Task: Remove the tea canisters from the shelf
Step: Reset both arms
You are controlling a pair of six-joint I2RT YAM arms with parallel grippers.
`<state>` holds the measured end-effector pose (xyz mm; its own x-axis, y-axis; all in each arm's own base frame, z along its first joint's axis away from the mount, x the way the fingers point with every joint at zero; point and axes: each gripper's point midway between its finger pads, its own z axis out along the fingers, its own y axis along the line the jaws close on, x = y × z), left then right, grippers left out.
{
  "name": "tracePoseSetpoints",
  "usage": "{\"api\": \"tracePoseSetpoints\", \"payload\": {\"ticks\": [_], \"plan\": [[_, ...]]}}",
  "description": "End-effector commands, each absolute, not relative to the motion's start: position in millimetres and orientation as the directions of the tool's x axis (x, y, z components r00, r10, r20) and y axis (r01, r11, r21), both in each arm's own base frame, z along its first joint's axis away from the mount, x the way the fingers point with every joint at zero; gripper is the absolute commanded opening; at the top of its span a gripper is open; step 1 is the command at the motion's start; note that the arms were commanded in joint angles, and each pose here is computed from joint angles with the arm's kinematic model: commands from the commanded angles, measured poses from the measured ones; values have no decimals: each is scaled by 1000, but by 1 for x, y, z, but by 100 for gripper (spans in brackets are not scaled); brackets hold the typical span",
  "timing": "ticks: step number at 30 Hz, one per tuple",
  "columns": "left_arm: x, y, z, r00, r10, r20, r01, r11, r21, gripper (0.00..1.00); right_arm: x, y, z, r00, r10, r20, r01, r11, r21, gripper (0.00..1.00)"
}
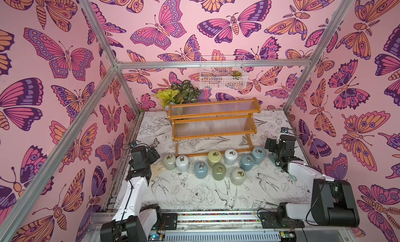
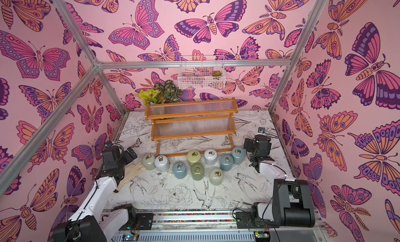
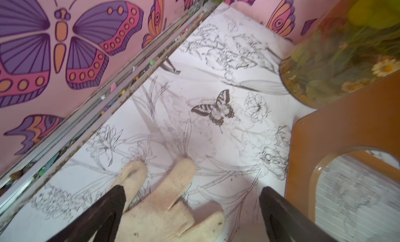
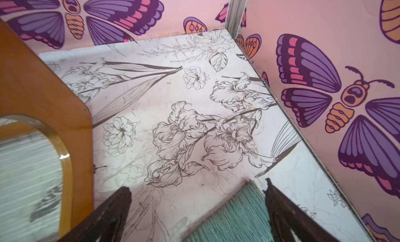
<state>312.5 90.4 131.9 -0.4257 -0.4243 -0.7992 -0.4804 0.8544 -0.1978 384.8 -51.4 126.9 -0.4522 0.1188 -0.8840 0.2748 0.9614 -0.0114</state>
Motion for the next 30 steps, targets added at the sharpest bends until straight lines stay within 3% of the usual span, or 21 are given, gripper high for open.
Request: {"api": "tracePoseSetpoints", "payload": {"ticks": [1, 10, 14, 20, 30], "plan": [[330, 90, 139, -381, -360, -852, -414, 890, -191, 100, 385, -45, 133, -356, 152, -922, 250, 966, 63, 99], [356, 76, 124, -298, -289, -910, -283, 937, -205, 100, 376, -33, 105, -262, 131, -956, 176, 981, 87, 99], [370, 65, 122, -268, -221, -938, -225, 961, -162, 100, 384, -13, 103, -258, 77, -963, 52, 996, 66, 99], [385, 34, 103, -326, -89, -941, -162, 986, -37, 100, 386, -13, 100, -299, 75, -951, 52, 997, 62, 99], [390, 26, 93, -344, -51, -938, -145, 989, -1, 100, 386, -23, 99, -304, 98, -948, 123, 990, 63, 99]]}}
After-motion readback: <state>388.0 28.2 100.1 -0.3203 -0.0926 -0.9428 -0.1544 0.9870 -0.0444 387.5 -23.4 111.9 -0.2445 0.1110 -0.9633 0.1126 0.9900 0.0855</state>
